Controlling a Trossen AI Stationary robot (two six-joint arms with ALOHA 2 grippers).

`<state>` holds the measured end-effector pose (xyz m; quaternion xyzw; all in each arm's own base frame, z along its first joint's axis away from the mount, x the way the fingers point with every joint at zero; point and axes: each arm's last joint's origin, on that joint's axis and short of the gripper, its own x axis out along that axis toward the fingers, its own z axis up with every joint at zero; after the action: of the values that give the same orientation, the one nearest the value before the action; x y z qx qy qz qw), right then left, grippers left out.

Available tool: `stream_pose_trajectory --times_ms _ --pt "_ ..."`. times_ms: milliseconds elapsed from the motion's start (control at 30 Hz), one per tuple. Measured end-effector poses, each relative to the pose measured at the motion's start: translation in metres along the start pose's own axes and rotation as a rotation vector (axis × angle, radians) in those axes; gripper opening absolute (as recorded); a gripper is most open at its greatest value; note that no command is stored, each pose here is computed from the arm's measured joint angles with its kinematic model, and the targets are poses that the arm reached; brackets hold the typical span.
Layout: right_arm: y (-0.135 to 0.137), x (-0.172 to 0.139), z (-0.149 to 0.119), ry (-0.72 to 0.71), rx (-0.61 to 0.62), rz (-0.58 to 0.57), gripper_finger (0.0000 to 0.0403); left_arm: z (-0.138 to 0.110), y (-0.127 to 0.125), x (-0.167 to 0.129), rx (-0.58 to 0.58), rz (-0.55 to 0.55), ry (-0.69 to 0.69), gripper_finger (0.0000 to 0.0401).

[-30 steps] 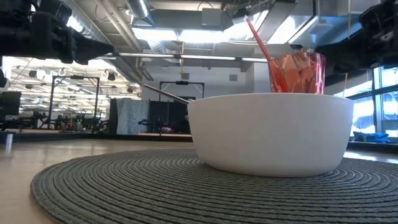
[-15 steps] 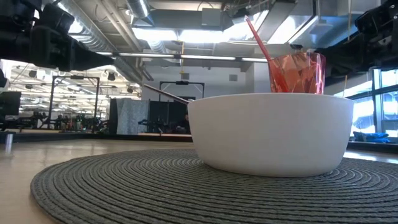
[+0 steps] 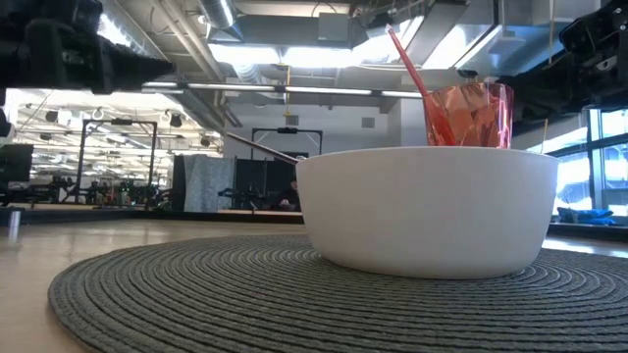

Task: Pick & Place Utensil
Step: Return to Home Position

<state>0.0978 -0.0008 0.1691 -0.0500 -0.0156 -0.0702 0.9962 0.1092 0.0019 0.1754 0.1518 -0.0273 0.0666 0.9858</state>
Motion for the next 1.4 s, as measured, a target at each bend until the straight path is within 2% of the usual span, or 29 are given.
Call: stream_pose_trajectory --times_ms 333,500,767,1133,1300,1400 --pt "0.0 0.0 0.0 0.0 0.027 0.006 0.0004 0.011 0.005 -0.01 0.006 0.035 -0.133 0.0002" --pt "0.0 0.0 0.0 0.0 0.038 0.006 0.0005 0.007 0.007 -0.013 0.027 0.065 -0.094 0.0001" --pt "0.001 0.0 0.0 0.004 0.026 0.03 0.0005 -0.005 0.001 -0.012 0.03 -0.076 0.0 0.0002" --pt "0.001 0.001 -0.001 0.012 0.016 0.031 0.0005 -0.007 0.0 -0.012 -0.007 -0.091 0.027 0.0002" --pt "0.001 0.001 -0.001 0.017 0.016 0.031 0.0005 -0.007 -0.002 -0.012 -0.037 -0.166 0.012 0.0002" --pt "0.001 0.002 -0.003 0.032 0.02 0.033 0.0005 -0.007 -0.003 -0.012 -0.06 -0.164 0.017 0.0002"
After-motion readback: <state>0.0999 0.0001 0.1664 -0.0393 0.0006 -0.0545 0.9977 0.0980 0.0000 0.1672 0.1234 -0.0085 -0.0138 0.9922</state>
